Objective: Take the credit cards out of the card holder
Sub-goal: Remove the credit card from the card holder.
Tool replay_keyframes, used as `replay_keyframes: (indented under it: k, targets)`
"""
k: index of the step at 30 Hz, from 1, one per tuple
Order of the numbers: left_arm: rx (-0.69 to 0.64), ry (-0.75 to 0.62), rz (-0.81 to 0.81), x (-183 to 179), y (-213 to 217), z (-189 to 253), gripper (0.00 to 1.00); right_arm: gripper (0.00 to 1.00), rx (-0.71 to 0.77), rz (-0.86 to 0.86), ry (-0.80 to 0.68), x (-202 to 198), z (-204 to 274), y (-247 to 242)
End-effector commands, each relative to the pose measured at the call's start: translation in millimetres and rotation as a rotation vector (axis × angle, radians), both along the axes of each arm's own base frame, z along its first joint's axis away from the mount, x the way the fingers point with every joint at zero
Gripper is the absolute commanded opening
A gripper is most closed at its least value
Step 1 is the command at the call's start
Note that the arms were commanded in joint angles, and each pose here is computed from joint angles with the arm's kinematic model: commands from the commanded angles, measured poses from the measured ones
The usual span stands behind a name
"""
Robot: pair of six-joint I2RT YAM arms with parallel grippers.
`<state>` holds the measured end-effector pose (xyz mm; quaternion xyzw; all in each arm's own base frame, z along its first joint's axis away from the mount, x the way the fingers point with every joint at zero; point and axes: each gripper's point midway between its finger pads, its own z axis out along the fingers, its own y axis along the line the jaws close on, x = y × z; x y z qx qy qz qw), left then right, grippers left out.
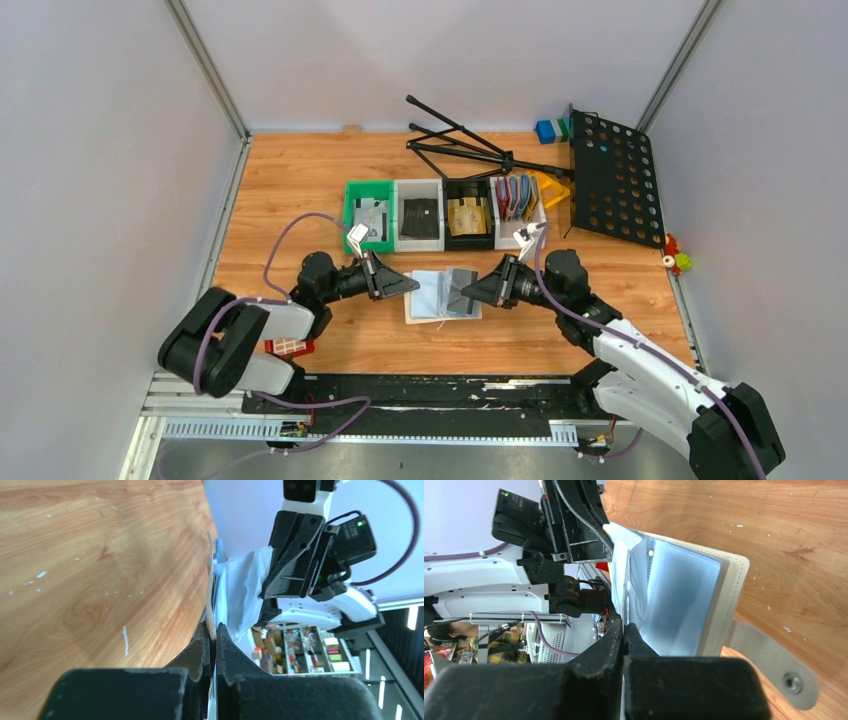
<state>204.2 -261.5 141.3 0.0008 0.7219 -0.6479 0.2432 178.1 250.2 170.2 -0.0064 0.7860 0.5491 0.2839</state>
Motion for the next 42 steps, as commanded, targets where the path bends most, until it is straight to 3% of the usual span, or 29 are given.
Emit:
replay_keyframes:
  k: [1,6,16,20,25,29,31,34,39,42]
  targets:
    - [0.137,-0.066,0.046,11,9,-14,0.04,0.0,0.024,0.072,-0.057,8,21,12]
    - [0.08,-0.094,0.031,6,6,11,0.17,0.0,0.113,0.181,-0.024,4,22,33]
    - [-0.093,-0.096,-0.023,-12,-4,44,0.29,0.03,0.153,0.214,-0.028,2,25,56]
    - [-0.092,-0.09,-0.031,-16,-8,41,0.41,0.03,0.161,0.207,-0.019,1,19,58]
    - [-0.087,-0.085,-0.046,-21,-14,38,0.42,0.03,0.181,0.196,-0.006,1,13,61]
    - [-0.09,-0.085,-0.057,-24,-19,40,0.38,0.05,0.177,0.201,-0.012,0,13,65]
    - [-0.092,-0.087,-0.06,-25,-20,41,0.27,0.07,0.172,0.204,-0.012,0,13,65]
    - [-0.091,-0.087,-0.059,-24,-20,42,0.02,0.13,0.16,0.196,-0.016,-1,12,63]
    - [-0.106,-0.085,-0.056,-25,-20,47,0.0,0.27,0.147,0.192,-0.038,-4,18,58]
    - [-0.126,-0.092,-0.057,-25,-20,55,0.0,0.27,0.143,0.187,-0.047,-5,21,55]
